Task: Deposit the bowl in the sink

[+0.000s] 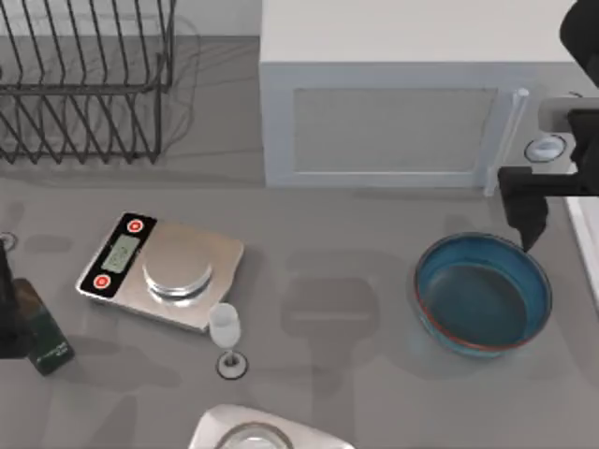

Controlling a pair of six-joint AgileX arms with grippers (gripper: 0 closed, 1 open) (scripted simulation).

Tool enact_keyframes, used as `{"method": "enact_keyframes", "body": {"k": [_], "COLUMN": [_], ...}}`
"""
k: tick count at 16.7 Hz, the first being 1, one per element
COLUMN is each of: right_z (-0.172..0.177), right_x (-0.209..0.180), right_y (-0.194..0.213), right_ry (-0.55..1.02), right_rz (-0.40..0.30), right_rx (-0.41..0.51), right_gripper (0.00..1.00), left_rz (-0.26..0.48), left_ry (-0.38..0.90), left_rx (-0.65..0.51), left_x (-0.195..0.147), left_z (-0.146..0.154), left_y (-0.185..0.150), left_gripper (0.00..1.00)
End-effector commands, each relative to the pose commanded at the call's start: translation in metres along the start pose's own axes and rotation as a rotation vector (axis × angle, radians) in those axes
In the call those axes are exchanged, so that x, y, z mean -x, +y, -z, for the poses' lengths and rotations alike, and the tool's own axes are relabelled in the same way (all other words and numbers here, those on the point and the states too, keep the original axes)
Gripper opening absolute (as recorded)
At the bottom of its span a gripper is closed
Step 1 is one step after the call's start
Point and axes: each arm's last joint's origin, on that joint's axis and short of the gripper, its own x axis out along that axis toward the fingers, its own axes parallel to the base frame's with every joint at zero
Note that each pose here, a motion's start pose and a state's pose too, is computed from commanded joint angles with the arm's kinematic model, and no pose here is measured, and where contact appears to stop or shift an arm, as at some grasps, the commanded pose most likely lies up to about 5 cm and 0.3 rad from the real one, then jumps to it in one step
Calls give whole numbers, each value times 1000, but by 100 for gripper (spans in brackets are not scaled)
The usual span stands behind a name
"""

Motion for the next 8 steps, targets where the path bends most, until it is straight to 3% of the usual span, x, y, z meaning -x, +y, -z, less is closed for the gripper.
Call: {"method": "enact_keyframes", "body": {"k": [5, 8], "right_z": [0, 0], "right_x": [-1, -20], "right_y": [-2, -1], "right_ry": [-2, 5], "right_rz": [0, 1], "right_rx": [-4, 0], "right_gripper": [100, 100], "left_rz": [0, 0], "left_ry": [0, 0], "left_rx": [0, 0], "left_x": [0, 0], "left_z": [0, 0], "left_y": [0, 0], "left_gripper": [100, 100]}}
